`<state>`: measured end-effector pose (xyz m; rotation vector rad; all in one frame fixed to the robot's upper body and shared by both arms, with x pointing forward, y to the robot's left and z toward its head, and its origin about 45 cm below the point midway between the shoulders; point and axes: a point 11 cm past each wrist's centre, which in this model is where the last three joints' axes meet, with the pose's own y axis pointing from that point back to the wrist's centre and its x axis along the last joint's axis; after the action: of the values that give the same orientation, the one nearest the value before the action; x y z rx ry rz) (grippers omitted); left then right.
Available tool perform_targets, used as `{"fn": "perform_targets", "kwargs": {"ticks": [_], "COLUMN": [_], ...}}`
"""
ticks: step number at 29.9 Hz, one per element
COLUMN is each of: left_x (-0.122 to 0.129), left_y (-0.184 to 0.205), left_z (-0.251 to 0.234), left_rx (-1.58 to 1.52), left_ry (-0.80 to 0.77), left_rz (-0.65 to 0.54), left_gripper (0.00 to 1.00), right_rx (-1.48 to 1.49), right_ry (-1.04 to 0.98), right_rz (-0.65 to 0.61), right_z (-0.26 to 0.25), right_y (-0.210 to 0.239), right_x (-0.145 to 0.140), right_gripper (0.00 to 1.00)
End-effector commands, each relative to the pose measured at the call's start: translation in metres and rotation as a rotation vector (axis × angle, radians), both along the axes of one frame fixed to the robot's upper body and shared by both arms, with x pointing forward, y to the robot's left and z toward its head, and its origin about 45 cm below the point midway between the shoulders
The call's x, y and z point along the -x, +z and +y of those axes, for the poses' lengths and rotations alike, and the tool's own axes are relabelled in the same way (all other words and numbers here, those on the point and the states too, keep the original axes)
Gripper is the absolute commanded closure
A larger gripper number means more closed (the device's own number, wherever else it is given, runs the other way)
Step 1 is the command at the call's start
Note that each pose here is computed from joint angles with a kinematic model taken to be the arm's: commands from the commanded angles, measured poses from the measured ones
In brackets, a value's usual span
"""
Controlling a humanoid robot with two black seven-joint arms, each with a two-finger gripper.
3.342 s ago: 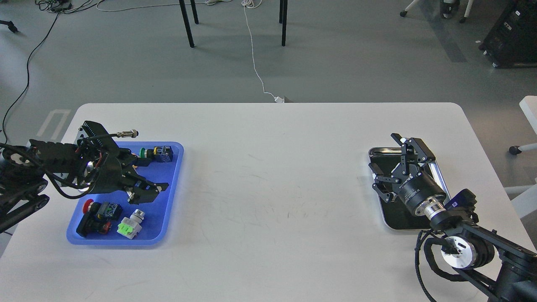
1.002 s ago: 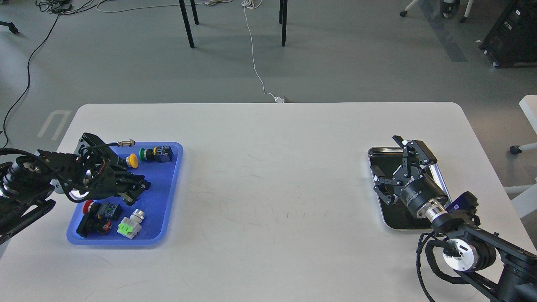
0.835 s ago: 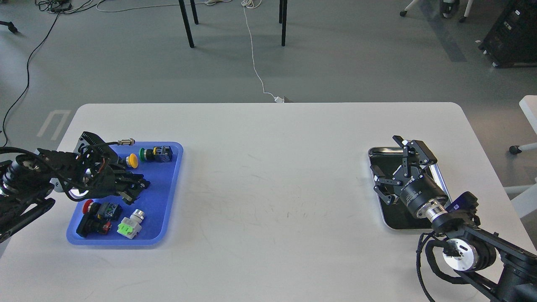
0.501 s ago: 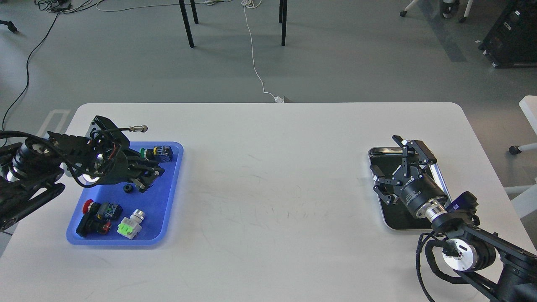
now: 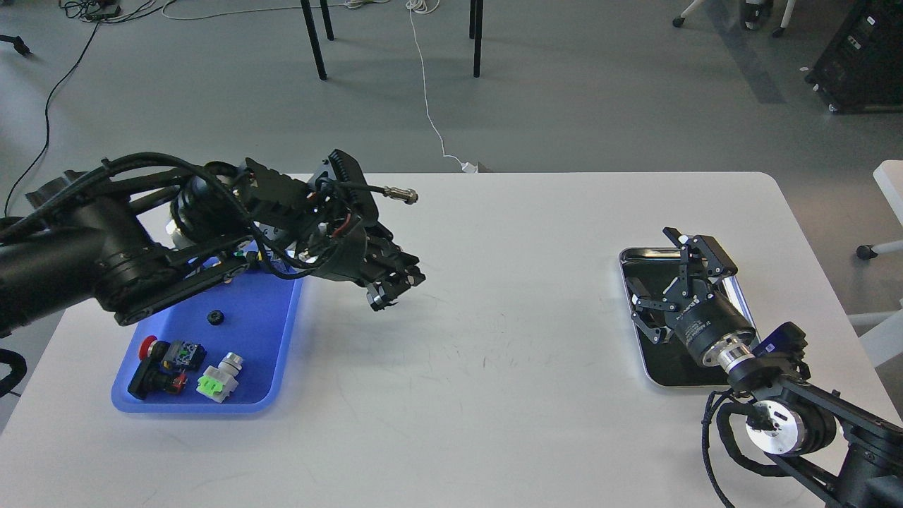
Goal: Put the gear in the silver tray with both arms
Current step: 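Lift the black gear and carry it toward the table center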
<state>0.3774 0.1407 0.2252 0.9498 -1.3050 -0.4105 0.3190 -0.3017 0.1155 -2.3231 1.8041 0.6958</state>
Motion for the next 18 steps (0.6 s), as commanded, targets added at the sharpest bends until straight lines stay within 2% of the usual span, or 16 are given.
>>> {"fn": "perform_targets", "kwargs": {"ticks": [1, 7, 8, 11, 18], "left_x": [0.004, 0.001, 0.005, 0.016, 0.012], "left_y": [-0.012, -0.027, -0.037, -0.05, -0.066], "left_z": [-0.043, -0.076, -0.1, -0.117, -0.107], "left_rx": [-0.018, -0.022, -0.017, -0.047, -0.102], "left_ry": [-0.073, -0.079, -0.088, -0.124, -0.099], "left_rz": [0.013, 0.032, 0.05, 0.066, 0.074], "left_gripper": [0.83, 0.83, 0.82, 0.82, 0.82], "right_rx": [0.005, 0.014, 0.021, 0.024, 0.028], "right_ry": [-0.011, -0.017, -0.02, -0.023, -0.025], "right_rz": [-0.001, -0.002, 0.0, 0.002, 0.002], "right_z": [-0.006, -0.013, -0.016, -0.018, -0.02], "right_y": [0.002, 0.004, 0.003, 0.003, 0.003], "right_x": [-0.001, -0.001, 0.0, 0.001, 0.001], "right_gripper": [0.01, 0.01, 0.01, 0.01, 0.01]}}
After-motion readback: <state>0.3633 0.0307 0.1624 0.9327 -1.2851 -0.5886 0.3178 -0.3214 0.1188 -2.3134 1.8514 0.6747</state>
